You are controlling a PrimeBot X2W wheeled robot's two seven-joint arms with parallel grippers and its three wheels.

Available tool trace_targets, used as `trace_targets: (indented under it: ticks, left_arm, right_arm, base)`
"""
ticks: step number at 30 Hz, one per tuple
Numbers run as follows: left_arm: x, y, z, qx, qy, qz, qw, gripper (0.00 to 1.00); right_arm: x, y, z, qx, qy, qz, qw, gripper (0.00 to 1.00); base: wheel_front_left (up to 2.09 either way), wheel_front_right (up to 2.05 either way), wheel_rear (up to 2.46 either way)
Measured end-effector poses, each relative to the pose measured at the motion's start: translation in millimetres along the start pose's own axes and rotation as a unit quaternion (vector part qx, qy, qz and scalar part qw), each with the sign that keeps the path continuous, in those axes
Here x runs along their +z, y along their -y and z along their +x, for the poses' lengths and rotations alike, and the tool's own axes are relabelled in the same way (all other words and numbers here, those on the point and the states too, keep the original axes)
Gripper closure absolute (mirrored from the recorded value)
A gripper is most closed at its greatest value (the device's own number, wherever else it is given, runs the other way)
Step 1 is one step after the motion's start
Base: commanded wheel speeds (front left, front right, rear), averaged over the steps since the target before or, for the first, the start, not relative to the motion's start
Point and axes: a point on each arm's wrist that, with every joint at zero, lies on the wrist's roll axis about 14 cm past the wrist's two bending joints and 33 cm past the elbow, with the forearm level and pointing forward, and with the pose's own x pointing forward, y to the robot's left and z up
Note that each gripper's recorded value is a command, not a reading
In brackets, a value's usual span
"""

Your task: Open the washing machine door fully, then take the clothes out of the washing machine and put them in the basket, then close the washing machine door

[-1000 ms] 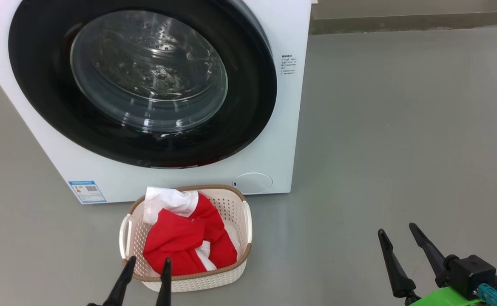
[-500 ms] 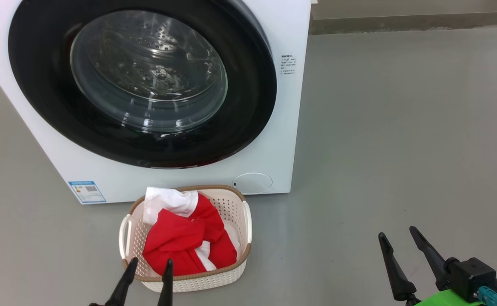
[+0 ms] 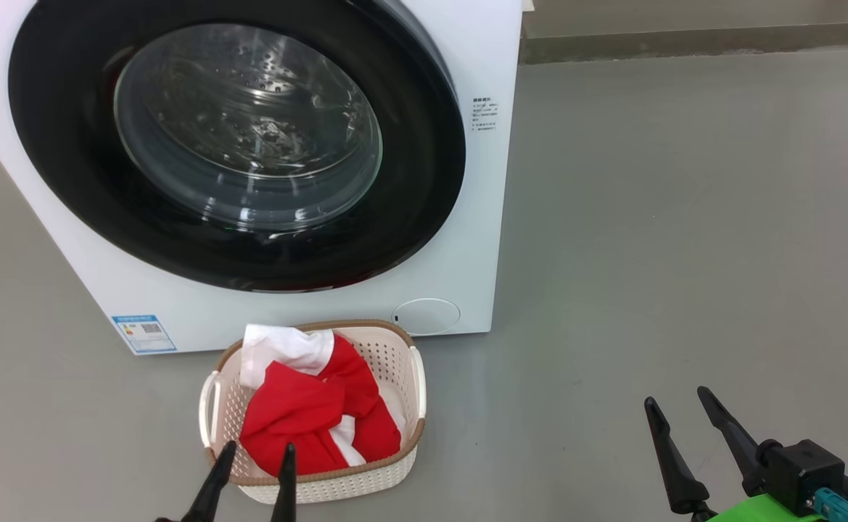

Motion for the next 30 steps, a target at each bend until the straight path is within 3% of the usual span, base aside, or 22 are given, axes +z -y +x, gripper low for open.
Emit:
trace_targets:
  ticks: [2, 3, 14, 30]
  left_arm:
    - [-0.1, 1.2, 0.2, -0.002, 0.0, 0.0, 1.0, 0.0]
    - [-1.5, 1.5, 0.0, -0.002, -0.002, 0.0, 1.0, 1.0]
    - [-49.3, 0.0, -13.8, 0.011, -0.076, -0.006, 0.997, 1.0]
    - [-59.2, -7.6, -15.7, 0.032, -0.103, -0.097, 0.989, 1.0]
  right_arm:
    - [0.2, 0.3, -0.4, -0.001, 0.0, 0.0, 1.0, 0.0]
    - [-1.2, 0.4, -0.7, -0.001, -0.002, 0.001, 1.0, 1.0]
    - [-61.7, 5.0, -23.5, -0.02, -0.094, 0.021, 0.995, 1.0]
    - [-62.6, 8.7, -22.1, -0.038, -0.092, 0.109, 0.989, 1.0]
  base:
    - [0.0, 0.0, 0.0]
    - [0.0, 0.0, 0.0]
    - [0.0, 0.0, 0.0]
    - [0.0, 0.0, 0.0]
